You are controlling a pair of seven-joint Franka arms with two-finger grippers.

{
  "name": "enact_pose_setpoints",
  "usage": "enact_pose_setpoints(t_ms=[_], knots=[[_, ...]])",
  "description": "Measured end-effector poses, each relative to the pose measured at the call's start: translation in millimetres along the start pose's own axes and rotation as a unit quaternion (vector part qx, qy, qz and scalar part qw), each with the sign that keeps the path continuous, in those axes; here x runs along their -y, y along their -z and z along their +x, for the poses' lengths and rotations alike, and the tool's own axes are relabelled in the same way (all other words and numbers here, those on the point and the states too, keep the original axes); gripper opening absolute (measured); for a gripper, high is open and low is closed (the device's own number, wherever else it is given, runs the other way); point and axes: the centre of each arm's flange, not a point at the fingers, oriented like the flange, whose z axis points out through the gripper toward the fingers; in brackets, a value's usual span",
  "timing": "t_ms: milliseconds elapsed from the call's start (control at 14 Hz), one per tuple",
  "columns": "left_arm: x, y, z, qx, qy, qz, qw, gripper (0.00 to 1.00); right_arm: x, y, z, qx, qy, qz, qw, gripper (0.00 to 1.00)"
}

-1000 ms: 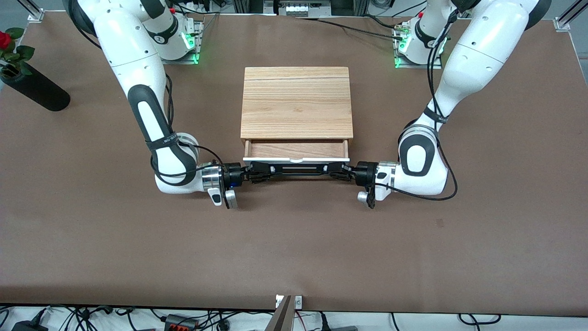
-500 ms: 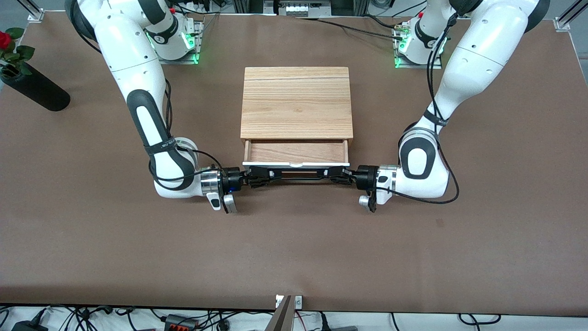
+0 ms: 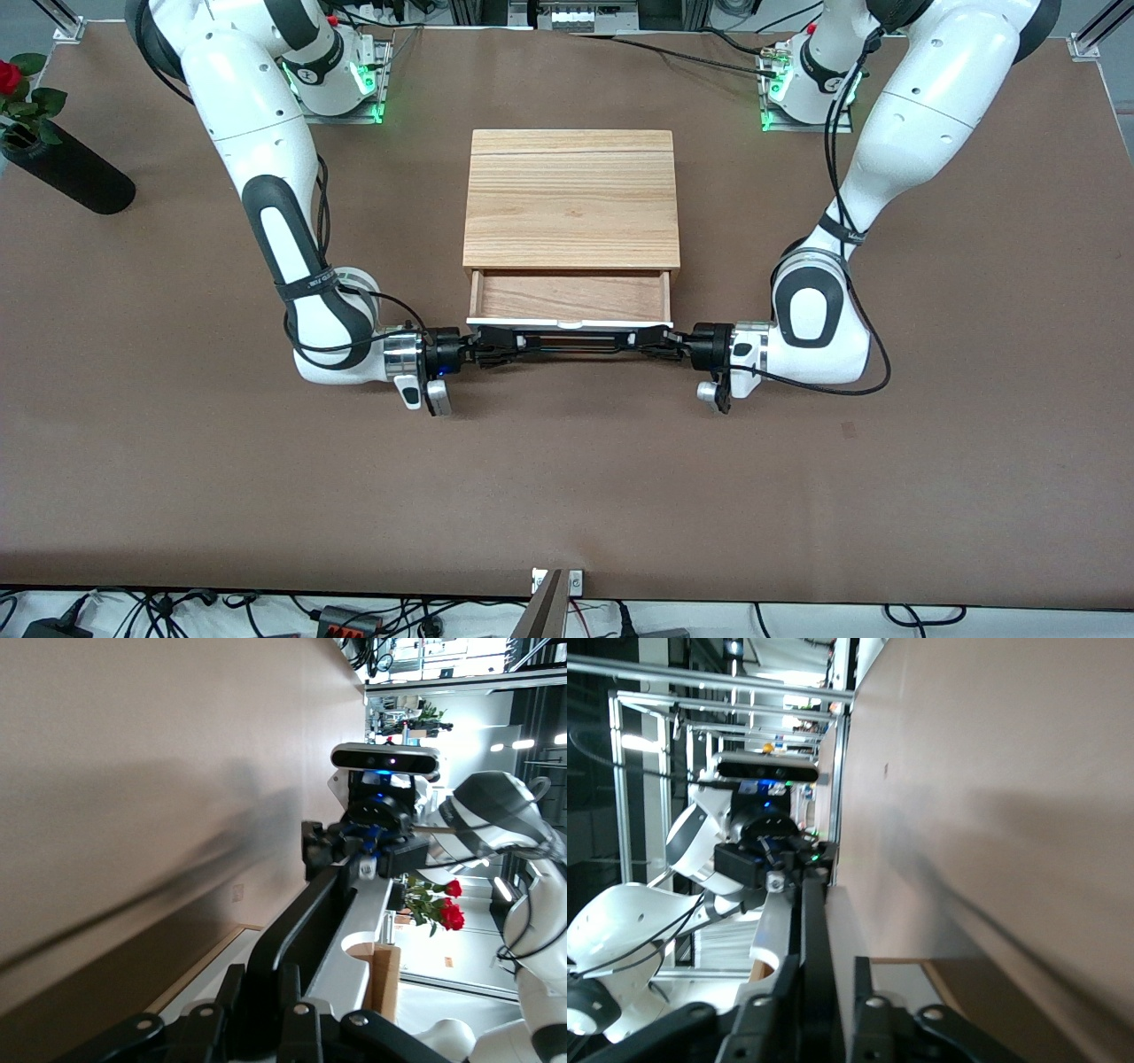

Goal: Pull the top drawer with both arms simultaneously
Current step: 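Pull the handle outward with both grippers to slide the drawer open, then open both grippers and release the drawer handle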

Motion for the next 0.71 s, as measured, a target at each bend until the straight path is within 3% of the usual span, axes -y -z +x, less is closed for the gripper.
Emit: enact_pose_setpoints(t_ms=[214,429,714], knots=[[-4,9,3,0.000,0.000,-0.007,1.000,0.26,-15,30,8,-0.024,-0.005,-0.020,0.999,0.67],[-9,10,6,-0.003,-0.003,-0.007,1.000,0.55,-16,27,7,-0.023,-0.006,-0.021,1.000,0.99],[-22,19,18,-0.021,-0.019,-0.003,1.000,0.93,-4,26,14,-0.015,0.013,-0.033,0.999,1.00]])
